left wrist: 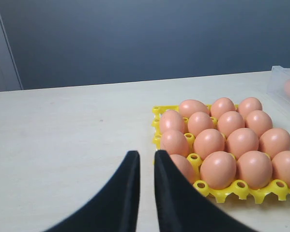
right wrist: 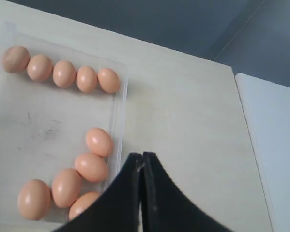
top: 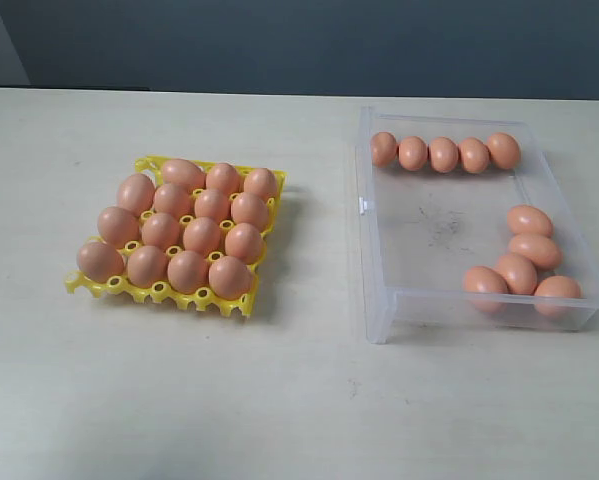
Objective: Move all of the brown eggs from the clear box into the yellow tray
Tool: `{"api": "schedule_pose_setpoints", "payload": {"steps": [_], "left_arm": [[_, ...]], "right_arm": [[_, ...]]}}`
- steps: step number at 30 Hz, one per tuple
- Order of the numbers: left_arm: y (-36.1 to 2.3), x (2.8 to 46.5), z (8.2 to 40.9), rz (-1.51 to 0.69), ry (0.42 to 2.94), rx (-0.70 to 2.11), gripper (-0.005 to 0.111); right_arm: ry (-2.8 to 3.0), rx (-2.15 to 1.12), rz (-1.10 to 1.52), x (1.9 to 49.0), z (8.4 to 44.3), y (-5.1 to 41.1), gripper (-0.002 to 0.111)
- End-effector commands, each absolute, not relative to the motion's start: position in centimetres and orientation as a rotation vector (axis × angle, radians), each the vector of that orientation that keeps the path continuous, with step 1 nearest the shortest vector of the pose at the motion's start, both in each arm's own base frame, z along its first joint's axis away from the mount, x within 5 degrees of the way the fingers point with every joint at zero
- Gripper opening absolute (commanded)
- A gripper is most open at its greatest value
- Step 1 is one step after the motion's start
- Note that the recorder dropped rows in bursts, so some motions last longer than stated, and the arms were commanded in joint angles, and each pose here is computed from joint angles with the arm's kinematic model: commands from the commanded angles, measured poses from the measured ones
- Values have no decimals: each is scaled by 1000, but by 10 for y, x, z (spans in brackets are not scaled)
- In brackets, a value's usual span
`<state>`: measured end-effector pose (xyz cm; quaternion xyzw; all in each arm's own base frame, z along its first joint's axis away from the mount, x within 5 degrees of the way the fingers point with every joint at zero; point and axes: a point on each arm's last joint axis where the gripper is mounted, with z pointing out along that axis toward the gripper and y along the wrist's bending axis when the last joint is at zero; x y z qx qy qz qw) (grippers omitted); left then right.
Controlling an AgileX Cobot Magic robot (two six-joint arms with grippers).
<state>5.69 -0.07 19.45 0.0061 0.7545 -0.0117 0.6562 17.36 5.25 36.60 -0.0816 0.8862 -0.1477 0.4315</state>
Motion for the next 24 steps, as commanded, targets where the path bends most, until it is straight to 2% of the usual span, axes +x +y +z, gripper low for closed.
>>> {"api": "schedule_pose_setpoints", "payload": {"steps": [1, 7, 10, 12, 17, 20, 24], "left_arm": [[-1, 58, 193, -27, 1715, 17, 12], [-1, 58, 193, -27, 1715, 17, 12], [-1, 58, 193, -27, 1715, 17, 12], [-1, 58, 193, -27, 1715, 17, 12], [-1, 58, 193, -27, 1715, 17, 12], [-1, 58, 193, -27, 1715, 17, 12], [-1, 58, 193, -27, 1715, 17, 12]], "right_arm": [[2278, -260, -428, 170, 388, 50, -1], [2242, -308, -300, 172, 443, 47, -1], [2259, -317, -203, 174, 454, 46, -1], [2274, -299, -262, 184, 452, 42, -1], [2262, -21, -651, 227, 438, 12, -1], [2401, 3, -551, 245, 415, 13, -1], [2663, -121, -101, 268, 377, 29, -1]]}}
